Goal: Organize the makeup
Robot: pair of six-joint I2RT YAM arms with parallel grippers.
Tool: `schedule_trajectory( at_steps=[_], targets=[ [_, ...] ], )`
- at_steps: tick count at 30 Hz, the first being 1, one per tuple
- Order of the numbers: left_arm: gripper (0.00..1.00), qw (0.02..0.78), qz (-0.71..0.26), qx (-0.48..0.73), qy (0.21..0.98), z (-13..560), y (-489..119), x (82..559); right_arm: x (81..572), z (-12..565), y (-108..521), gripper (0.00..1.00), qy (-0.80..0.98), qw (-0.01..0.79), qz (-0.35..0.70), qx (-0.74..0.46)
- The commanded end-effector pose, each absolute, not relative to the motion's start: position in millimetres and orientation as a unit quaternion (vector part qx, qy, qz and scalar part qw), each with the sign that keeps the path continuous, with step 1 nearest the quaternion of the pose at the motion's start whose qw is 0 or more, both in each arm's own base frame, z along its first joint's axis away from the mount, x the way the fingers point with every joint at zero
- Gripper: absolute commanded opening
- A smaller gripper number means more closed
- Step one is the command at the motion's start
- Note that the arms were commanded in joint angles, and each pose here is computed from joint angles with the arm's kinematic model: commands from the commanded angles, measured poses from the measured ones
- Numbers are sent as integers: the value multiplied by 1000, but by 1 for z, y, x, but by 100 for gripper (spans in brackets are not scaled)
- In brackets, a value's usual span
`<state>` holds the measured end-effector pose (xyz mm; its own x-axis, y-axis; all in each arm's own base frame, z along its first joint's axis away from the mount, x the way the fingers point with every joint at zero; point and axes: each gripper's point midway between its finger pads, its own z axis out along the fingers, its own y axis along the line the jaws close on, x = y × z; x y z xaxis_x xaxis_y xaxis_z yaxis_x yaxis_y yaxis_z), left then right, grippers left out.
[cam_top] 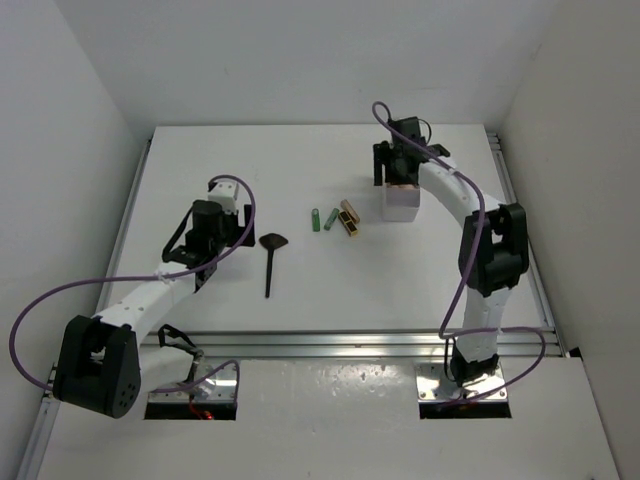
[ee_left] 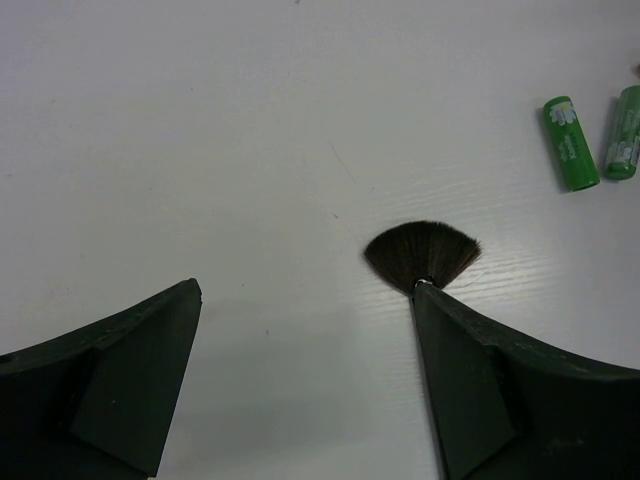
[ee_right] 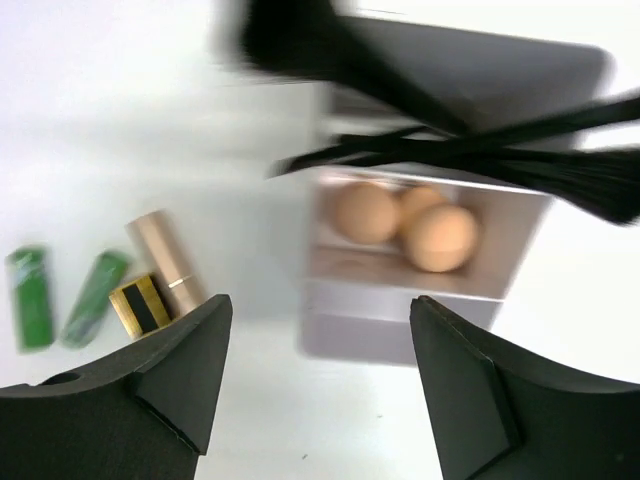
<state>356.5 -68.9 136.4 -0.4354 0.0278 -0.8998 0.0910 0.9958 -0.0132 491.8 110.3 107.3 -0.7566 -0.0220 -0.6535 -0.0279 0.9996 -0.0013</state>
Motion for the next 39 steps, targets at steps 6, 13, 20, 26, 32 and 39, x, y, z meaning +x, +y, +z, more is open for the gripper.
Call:
schedule_trajectory(
  at_steps=[6,13,20,26,32,39],
  targets=[
    [92,532,-24,47,845,130,-64,354,464,136,218,69,914,356,91,-174],
    [90,407,-61,269,871,93,-101,320,455,112,243,59,938,294,109,-145],
    [89,285,-98,289,909,66,-125,319,422,104,232,59,940,278,108,-162],
    [89,237,-116,264,928,44,-144,325,396,89,211,59,952,243,79,-168],
    [80,204,-89,244,944,21,-147,314,375,84,188,59,954,237,51,-177],
    [52,178,-26,209,961,-6,-135,312,368,97,180,59,951,251,50,-176]
  ],
)
